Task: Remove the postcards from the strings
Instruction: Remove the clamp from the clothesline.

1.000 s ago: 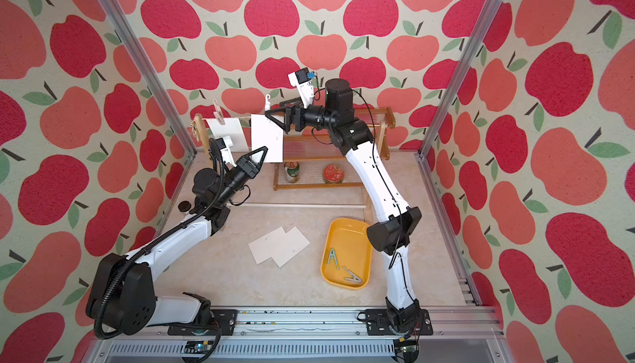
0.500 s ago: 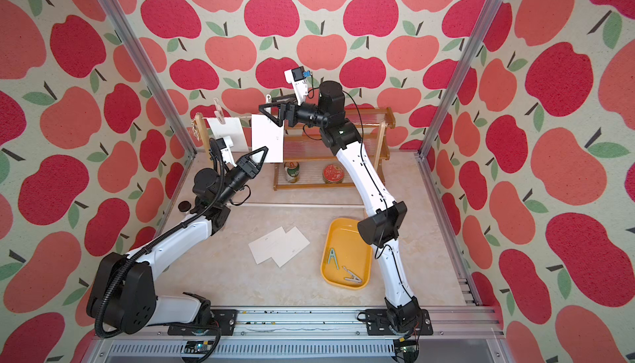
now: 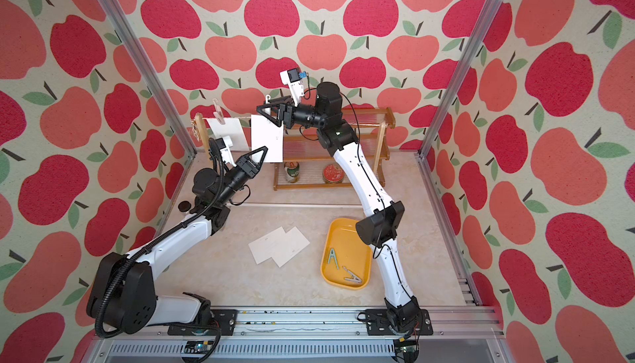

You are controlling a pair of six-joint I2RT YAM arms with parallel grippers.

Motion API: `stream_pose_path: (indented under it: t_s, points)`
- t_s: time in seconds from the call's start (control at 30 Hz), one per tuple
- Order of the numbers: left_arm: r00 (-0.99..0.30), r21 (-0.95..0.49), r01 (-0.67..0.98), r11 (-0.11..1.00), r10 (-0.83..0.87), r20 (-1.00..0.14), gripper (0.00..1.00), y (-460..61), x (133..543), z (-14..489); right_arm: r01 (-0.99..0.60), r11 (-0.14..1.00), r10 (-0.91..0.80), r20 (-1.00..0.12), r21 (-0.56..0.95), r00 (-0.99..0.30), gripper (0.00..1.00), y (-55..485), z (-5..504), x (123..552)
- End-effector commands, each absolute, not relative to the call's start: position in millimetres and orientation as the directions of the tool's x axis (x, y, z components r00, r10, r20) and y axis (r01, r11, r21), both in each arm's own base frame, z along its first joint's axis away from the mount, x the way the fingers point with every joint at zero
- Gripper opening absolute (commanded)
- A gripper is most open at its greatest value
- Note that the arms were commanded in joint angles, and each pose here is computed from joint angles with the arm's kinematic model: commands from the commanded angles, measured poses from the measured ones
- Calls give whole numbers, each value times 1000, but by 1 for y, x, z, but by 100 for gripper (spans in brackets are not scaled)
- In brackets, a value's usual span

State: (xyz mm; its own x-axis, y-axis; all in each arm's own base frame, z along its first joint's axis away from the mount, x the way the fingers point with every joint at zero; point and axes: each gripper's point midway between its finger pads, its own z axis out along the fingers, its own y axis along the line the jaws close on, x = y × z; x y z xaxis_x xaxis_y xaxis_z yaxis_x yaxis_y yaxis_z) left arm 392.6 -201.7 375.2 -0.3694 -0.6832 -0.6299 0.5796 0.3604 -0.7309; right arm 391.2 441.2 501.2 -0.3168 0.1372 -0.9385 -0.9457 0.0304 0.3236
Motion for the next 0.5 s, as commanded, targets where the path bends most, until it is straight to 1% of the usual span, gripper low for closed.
stream_pose_path:
  t_s: [0.0, 0.1, 0.17, 0.4, 0.47]
  points:
    - [-361, -718, 619, 317, -698, -619, 0, -201, 389, 387, -951, -25, 126, -943, 307, -308, 58, 441, 508, 377]
    - [-372, -725, 624, 292, -705, -604, 0, -201, 390, 388, -953, -28, 126, -945, 302, -303, 56, 439, 510, 374]
    - [-382, -731, 622, 280, -707, -596, 0, -201, 390, 387, -955, -31, 129, -946, 296, -297, 54, 437, 512, 374]
    - [-398, -750, 615, 244, -725, -562, 0, -199, 393, 385, -954, -32, 130, -946, 297, -299, 52, 437, 514, 373]
    - [-399, -751, 616, 237, -729, -557, 0, -198, 394, 387, -955, -30, 130, -946, 295, -296, 49, 437, 514, 372]
